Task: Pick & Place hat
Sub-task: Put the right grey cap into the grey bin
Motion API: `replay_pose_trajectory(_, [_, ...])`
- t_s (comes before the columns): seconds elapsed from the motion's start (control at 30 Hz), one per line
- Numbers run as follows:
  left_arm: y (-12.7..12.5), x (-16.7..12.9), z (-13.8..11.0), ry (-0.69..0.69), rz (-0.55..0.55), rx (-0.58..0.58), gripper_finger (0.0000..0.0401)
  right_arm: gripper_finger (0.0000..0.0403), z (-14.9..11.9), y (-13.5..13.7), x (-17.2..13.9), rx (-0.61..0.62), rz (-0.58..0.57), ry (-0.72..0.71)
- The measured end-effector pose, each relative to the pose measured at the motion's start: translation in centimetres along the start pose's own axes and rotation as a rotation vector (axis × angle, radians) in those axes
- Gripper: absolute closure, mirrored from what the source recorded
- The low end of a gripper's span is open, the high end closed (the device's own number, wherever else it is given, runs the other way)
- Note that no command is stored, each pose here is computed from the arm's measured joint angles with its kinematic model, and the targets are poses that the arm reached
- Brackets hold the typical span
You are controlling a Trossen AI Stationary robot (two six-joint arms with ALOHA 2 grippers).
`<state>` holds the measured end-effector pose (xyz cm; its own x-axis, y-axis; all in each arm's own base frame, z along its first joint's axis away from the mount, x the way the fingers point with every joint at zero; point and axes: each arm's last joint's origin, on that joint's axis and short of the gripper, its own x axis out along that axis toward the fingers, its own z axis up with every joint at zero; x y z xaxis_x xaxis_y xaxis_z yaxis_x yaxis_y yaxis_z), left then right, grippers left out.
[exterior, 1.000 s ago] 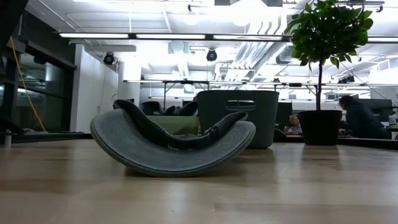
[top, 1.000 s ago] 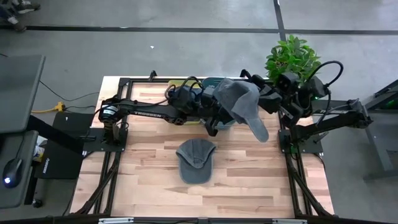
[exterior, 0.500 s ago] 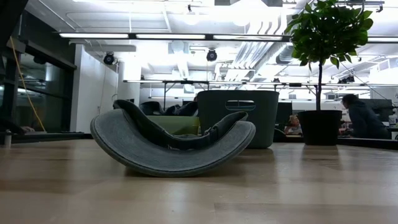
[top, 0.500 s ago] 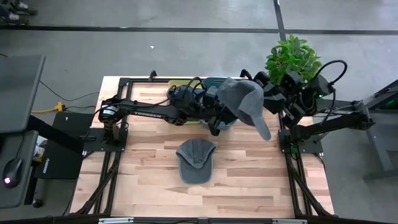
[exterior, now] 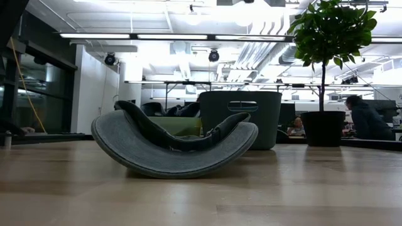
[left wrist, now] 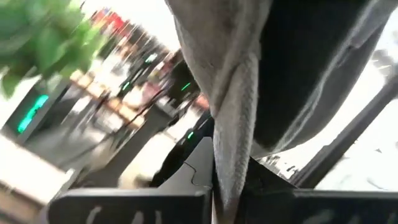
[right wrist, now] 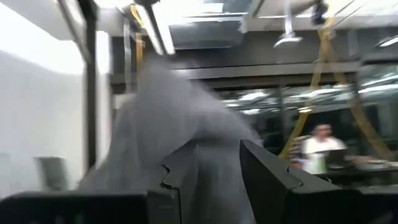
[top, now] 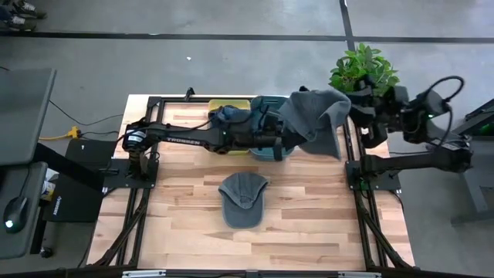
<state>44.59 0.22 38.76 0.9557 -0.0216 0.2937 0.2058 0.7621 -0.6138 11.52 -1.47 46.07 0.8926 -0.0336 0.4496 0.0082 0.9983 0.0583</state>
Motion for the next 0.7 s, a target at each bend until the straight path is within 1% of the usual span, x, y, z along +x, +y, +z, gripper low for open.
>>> replay_pose_trajectory(0.07, [0.6, -0.2, 0.1, 0.042, 0.056, -0.027, 0.0397, 0.0289, 0.3, 0.0, -0.8, -0.055, -0.038, 0.005])
replay_pose_trajectory(0.13, [1.0, -0.4, 0.4, 0.061, 0.089, -0.037, 0.0397, 0.0289, 0.7, 0.1, -1.6, -0.111, -0.065, 0.011])
replay_pose_trajectory(0.27, [1.4, -1.3, 1.5, 0.133, 0.183, -0.062, 0.0397, 0.0288, 0.8, 0.2, -2.6, -0.223, -0.072, 0.047])
replay_pose_trajectory(0.33, [1.9, -1.8, 2.0, 0.164, 0.245, -0.077, 0.0397, 0.0288, 0.8, 0.2, -2.9, -0.238, -0.07, 0.066])
replay_pose_trajectory(0.4, [2.1, -2.8, 2.6, 0.218, 0.333, -0.085, 0.0397, 0.0288, 0.6, 0.2, -3.0, -0.253, -0.069, 0.092])
replay_pose_trajectory(0.5, [2.2, -3.7, 3.5, 0.227, 0.419, -0.083, 0.0397, 0.0288, 0.0, 0.1, -3.1, -0.257, -0.074, 0.147])
replay_pose_trajectory(0.57, [2.2, -4.8, 4.1, 0.265, 0.487, -0.096, 0.0397, 0.0288, -0.5, 0.0, -3.0, -0.277, -0.097, 0.194])
replay_pose_trajectory(0.7, [2.3, -5.7, 5.2, 0.279, 0.532, -0.148, 0.0397, 0.0288, -1.7, -0.3, -2.7, -0.348, -0.101, 0.312])
